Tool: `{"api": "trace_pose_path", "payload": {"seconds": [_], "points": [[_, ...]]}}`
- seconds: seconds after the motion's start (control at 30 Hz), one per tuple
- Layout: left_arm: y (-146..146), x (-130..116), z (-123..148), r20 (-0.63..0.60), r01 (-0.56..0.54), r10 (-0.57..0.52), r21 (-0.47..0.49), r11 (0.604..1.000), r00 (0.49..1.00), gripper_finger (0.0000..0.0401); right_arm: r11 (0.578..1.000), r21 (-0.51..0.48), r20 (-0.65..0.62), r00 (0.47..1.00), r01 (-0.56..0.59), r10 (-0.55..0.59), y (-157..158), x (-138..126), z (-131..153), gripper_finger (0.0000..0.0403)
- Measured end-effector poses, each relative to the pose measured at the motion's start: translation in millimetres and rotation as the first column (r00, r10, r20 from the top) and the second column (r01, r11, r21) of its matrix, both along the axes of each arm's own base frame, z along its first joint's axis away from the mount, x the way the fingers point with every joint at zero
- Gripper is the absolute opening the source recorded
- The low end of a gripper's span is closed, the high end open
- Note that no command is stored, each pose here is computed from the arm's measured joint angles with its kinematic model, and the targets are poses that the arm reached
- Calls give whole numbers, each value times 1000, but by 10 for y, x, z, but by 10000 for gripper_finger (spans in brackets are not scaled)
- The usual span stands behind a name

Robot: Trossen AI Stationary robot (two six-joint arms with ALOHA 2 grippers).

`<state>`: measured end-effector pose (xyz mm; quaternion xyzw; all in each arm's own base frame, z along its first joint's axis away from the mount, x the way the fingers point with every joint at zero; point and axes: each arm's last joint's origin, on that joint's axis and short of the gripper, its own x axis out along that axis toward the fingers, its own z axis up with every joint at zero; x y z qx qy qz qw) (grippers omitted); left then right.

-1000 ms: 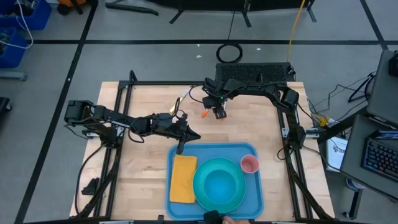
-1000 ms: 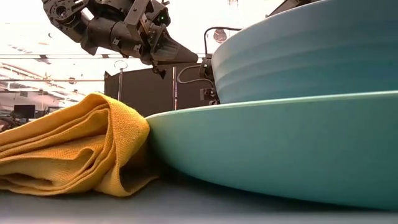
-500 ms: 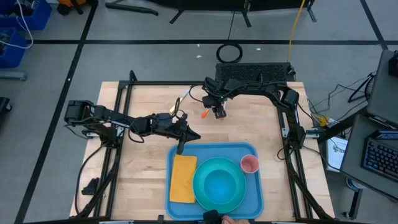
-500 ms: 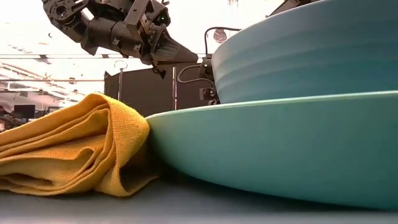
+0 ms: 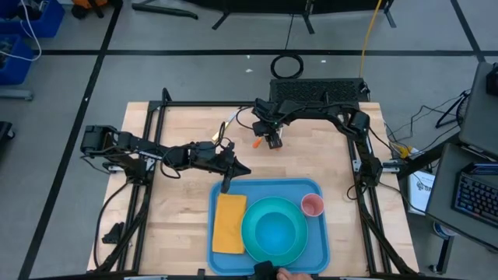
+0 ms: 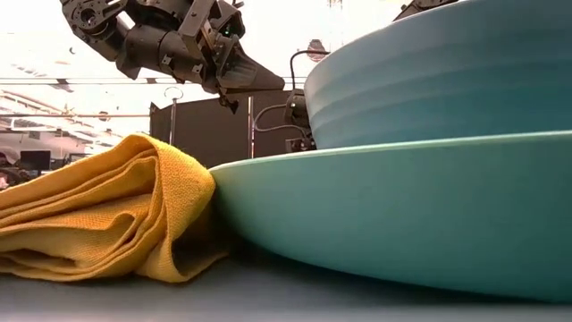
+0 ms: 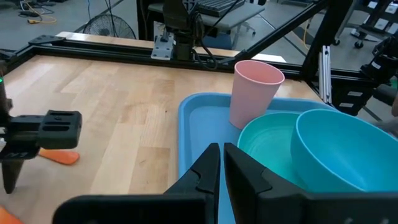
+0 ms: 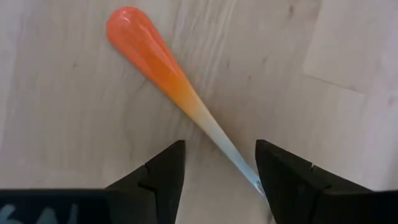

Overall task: Set up tray
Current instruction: Put the orange fork on top of the yellow table napkin

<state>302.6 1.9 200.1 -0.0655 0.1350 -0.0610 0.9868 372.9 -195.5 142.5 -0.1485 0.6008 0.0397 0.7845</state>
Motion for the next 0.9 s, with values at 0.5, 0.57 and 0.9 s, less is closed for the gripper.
{"api": "trace_pose_path", "payload": {"seconds": [0.5, 0.57, 0.9], "points": [[0, -4, -13, -11, 6, -6, 20, 1000, 1000, 26, 1000, -5, -20, 1000, -14, 14, -17, -28, -2, 105], [0, -3, -12, -10, 5, -5, 18, 1000, 1000, 26, 1000, -4, -22, 1000, -16, 16, -14, -29, -2, 86], [0, -3, -12, -10, 4, -3, 18, 1000, 1000, 26, 998, -39, -34, 999, -40, 39, -29, -29, -1, 7]]}}
